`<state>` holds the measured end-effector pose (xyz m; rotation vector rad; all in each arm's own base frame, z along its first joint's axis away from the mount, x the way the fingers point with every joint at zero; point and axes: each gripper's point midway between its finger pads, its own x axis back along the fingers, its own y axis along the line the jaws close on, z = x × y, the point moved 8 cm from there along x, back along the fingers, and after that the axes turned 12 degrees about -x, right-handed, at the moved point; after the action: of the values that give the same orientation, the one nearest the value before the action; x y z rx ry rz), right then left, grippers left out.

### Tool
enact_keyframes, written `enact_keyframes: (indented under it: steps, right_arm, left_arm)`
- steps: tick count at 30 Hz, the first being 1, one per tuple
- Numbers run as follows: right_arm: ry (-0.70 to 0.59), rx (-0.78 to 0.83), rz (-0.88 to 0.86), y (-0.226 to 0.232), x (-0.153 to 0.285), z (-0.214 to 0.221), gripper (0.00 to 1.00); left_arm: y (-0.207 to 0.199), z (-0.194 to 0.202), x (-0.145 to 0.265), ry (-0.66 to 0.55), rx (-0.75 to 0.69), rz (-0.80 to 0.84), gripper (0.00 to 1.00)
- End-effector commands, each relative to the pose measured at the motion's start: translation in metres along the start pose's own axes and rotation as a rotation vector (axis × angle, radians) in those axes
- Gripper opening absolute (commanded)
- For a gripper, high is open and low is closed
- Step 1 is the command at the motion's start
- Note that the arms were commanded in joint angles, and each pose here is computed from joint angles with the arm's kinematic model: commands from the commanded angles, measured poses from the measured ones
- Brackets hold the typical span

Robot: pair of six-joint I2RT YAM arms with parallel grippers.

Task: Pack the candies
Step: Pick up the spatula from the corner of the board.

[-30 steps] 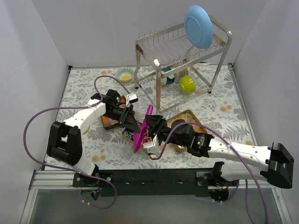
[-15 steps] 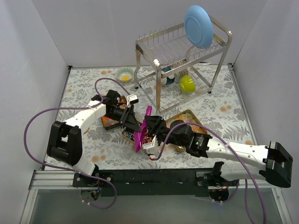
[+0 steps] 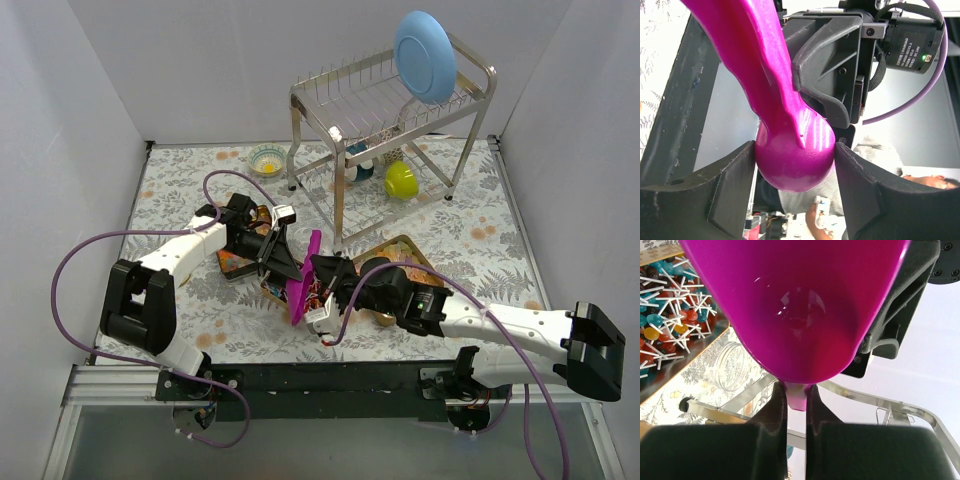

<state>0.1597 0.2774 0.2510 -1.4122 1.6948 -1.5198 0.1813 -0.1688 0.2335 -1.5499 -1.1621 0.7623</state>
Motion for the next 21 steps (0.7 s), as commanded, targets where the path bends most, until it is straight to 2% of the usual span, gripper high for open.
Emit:
enact_keyframes:
  steps: [1, 2, 3, 6, 7, 14, 21]
  right_arm:
    - [-0.049, -0.007, 0.042, -0.025, 0.004, -0.012, 0.01]
    - [-0.045, -0.007, 0.043, -0.027, 0.005, -0.012, 0.01]
    - [-0.041, -0.009, 0.04, -0.028, 0.007, -0.012, 0.01]
    - [-0.02, -0.02, 0.029, -0.028, 0.013, -0.01, 0.01]
    - [-0.01, -0.02, 0.018, -0.026, 0.016, -0.009, 0.01]
    - [0.075, -0.034, 0.02, -0.025, 0.025, 0.0, 0.01]
    - [0.138, -0.027, 0.061, -0.027, 0.02, 0.007, 0.01]
  left_arm:
    - [-0.032, -0.005, 0.005, -0.035, -0.056, 0.302, 0.0]
    - [-0.033, -0.006, 0.005, -0.031, -0.045, 0.304, 0.02]
    - [-0.032, -0.007, 0.006, -0.032, -0.047, 0.302, 0.13]
    - [-0.031, -0.011, 0.006, -0.033, -0.056, 0.29, 0.2]
    - [-0.028, -0.012, 0.006, -0.034, -0.049, 0.282, 0.3]
    - [-0.021, -0.018, 0.004, -0.042, -0.047, 0.239, 0.4]
    - [-0.023, -0.021, 0.005, -0.051, -0.031, 0.27, 0.43]
